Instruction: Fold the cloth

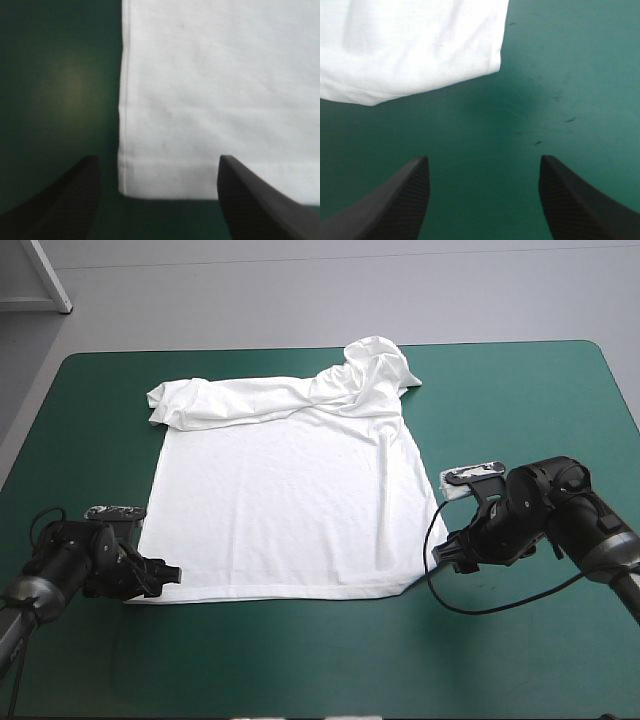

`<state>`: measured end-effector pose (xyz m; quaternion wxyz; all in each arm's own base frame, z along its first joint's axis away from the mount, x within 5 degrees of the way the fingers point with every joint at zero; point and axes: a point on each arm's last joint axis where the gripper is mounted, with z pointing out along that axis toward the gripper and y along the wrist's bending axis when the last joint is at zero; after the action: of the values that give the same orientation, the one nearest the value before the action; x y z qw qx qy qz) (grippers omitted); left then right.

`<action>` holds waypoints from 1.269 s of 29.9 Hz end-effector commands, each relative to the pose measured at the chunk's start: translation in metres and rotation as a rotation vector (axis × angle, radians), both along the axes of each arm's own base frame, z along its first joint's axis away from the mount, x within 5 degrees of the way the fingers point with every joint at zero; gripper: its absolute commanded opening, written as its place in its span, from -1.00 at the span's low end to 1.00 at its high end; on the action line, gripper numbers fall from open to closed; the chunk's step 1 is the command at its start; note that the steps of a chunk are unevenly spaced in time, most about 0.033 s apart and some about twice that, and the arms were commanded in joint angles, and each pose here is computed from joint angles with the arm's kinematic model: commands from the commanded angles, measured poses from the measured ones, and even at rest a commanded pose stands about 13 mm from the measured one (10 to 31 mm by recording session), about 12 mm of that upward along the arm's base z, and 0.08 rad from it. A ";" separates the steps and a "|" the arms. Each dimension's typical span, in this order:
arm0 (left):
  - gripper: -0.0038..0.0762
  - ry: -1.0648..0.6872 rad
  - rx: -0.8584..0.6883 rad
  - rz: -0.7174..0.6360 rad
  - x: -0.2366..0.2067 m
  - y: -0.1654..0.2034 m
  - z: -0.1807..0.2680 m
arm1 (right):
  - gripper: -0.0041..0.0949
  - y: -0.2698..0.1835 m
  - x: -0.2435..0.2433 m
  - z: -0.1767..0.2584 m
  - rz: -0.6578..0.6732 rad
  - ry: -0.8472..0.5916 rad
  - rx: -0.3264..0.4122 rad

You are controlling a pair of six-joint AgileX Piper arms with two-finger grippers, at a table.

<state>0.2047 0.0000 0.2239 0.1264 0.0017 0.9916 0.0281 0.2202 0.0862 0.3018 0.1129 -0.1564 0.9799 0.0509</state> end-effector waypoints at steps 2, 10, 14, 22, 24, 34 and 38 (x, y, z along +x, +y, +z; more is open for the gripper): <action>0.33 -0.013 -0.009 0.020 0.015 -0.001 -0.008 | 0.28 -0.002 -0.004 0.016 -0.004 -0.071 0.027; 0.01 0.037 -0.023 0.039 0.013 -0.002 -0.021 | 0.28 0.001 0.008 0.017 -0.010 -0.172 0.058; -0.66 0.062 -0.034 0.042 0.007 -0.003 -0.029 | 0.28 0.005 0.018 0.008 -0.013 -0.179 0.060; -0.91 0.084 -0.028 0.012 0.002 -0.003 -0.035 | 0.28 0.016 0.050 -0.036 -0.013 -0.083 0.023; -0.91 0.084 -0.030 0.013 0.002 -0.003 -0.035 | 0.28 0.019 0.057 -0.046 -0.013 -0.064 0.015; -0.91 0.084 -0.031 0.014 0.002 -0.003 -0.035 | -0.14 0.036 0.067 -0.077 0.004 0.057 0.123; -0.91 0.072 -0.031 0.014 0.006 -0.003 -0.030 | -0.63 0.036 0.065 -0.072 0.002 0.043 0.134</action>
<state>0.2131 -0.0045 0.2005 0.1158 -0.0161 0.9931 0.0026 0.2855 0.1201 0.2143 0.0750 -0.1506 0.9807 0.0996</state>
